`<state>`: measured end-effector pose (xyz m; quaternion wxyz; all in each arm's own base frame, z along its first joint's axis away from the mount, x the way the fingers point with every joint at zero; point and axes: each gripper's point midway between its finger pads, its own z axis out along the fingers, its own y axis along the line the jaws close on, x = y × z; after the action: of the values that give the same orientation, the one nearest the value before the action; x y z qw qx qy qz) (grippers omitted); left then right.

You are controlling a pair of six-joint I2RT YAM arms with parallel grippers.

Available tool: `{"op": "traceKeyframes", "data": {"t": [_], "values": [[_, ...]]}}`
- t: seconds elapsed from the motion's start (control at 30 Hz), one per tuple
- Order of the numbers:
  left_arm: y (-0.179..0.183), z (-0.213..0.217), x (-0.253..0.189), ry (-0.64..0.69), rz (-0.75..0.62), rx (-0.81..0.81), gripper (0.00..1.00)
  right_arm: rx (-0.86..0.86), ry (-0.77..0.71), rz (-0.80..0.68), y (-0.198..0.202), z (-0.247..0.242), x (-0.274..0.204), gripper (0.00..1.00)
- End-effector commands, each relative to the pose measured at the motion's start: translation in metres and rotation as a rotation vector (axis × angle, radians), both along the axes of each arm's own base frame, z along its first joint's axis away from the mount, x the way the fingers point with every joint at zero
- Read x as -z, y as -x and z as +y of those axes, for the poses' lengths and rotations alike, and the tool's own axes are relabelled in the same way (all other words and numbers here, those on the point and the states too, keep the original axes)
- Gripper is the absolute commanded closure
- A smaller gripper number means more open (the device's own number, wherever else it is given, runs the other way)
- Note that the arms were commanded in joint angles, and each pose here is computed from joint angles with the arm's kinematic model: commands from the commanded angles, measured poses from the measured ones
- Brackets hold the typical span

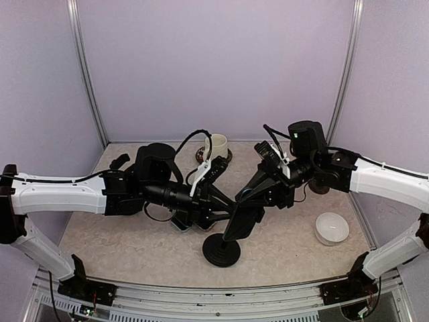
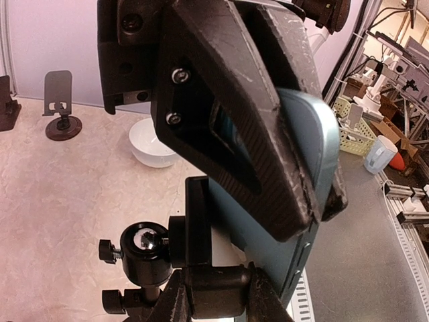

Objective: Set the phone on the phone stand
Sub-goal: Install the phone onto the phone stand.

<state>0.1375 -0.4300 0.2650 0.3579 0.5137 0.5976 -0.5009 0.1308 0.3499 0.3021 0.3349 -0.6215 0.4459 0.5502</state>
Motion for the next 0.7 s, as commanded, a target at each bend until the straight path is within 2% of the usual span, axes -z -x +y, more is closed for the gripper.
{"op": "traceKeyframes", "data": {"t": [0.0,0.13,0.37,0.67], "values": [[0.070,0.044,-0.110,0.281,-0.085,0.278,1.00,0.255,0.278,0.174,-0.049,-0.030,0.069,1.00],[0.074,0.047,-0.108,0.272,-0.053,0.288,1.00,0.260,0.288,0.176,-0.052,-0.029,0.072,1.00],[0.060,0.040,-0.097,0.176,-0.082,0.156,1.00,0.297,0.350,0.213,-0.066,-0.024,0.090,1.00],[0.056,0.050,-0.104,0.191,-0.097,0.090,1.00,0.347,0.428,0.225,-0.076,-0.025,0.111,1.00]]}}
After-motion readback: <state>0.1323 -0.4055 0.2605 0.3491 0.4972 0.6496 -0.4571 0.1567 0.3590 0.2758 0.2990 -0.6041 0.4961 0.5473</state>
